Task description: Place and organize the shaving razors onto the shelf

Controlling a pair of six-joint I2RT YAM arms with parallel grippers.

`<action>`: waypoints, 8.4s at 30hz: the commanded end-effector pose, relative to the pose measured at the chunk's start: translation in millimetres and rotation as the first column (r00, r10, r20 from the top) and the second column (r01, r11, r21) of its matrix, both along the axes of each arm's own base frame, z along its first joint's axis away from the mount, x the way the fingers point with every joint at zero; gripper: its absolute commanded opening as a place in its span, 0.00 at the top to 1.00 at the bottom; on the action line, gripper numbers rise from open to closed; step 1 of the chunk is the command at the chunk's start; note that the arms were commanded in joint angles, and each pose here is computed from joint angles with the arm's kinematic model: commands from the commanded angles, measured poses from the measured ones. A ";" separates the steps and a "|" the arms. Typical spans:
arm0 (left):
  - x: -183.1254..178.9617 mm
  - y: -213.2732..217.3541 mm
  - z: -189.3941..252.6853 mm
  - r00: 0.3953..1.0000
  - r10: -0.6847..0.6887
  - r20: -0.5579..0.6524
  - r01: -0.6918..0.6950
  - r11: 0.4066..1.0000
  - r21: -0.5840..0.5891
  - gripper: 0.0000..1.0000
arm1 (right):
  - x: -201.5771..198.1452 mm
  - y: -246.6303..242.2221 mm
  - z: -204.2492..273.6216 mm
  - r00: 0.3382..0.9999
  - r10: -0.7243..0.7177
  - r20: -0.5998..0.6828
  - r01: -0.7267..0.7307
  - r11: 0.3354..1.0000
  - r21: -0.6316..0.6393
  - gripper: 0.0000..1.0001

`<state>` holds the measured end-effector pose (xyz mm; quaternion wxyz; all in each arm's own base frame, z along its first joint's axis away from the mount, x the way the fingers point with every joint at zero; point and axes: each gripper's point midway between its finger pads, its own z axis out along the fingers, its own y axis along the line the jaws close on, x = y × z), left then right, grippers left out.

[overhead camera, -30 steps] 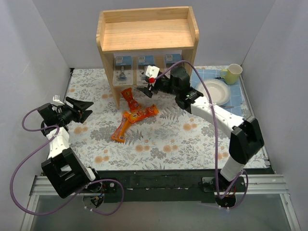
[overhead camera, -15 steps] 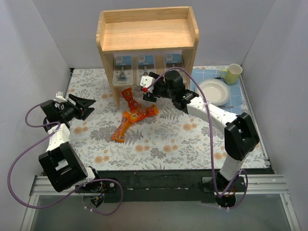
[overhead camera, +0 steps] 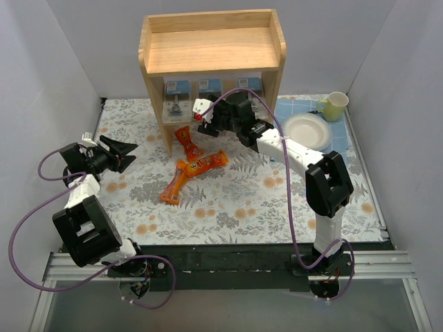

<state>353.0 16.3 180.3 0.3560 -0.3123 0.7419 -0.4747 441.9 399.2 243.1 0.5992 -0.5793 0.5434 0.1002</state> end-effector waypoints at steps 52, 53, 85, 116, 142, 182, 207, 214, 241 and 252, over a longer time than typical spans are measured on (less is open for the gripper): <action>-2.0 -9.5 13.9 0.998 -0.030 0.054 0.029 0.999 0.019 0.39 | -19.1 -42.2 -52.3 0.996 0.087 -0.037 -0.094 0.964 -0.248 0.92; -2.1 -9.4 13.3 0.998 -0.028 0.052 0.027 0.999 0.019 0.39 | -20.3 -41.1 -52.1 0.995 0.091 -0.031 -0.096 0.963 -0.253 0.93; 2.8 -6.4 9.8 0.999 -0.020 0.040 0.020 1.000 0.012 0.39 | -39.4 -35.0 -30.3 0.932 0.275 0.235 -0.191 0.925 -0.328 0.99; 6.7 -4.3 1.6 1.000 -0.012 0.027 0.012 1.000 -0.005 0.40 | -18.7 -11.2 0.8 0.900 0.262 0.348 -0.153 0.938 -0.311 0.99; 2.7 -6.8 11.4 0.998 -0.012 0.055 0.011 1.000 0.005 0.40 | -17.8 -39.8 31.3 0.925 0.075 0.374 -0.001 0.981 -0.194 0.59; -24.1 -12.4 6.8 0.998 0.023 0.062 -0.026 0.999 0.045 0.39 | -39.4 -35.0 10.3 0.900 0.187 -0.394 -0.216 0.976 -0.032 0.99; -26.4 -13.6 9.2 0.998 0.021 0.065 -0.024 0.999 0.043 0.39 | 6.3 -33.2 3.1 0.946 0.064 -0.317 -0.087 0.994 -0.059 0.99; -27.1 -12.4 9.9 0.997 0.026 0.066 -0.029 0.998 0.047 0.39 | 18.0 -45.0 3.2 0.956 0.030 -0.291 -0.056 0.995 -0.079 0.99; -27.8 -10.8 12.9 0.997 0.029 0.071 -0.032 0.998 0.052 0.39 | 18.8 -51.9 67.6 0.983 0.014 -0.182 -0.014 1.000 0.003 0.99; -29.4 -12.5 11.9 0.996 0.033 0.077 -0.037 0.999 0.038 0.39 | -24.4 -59.7 88.1 0.985 0.077 -0.154 -0.075 0.997 0.019 0.99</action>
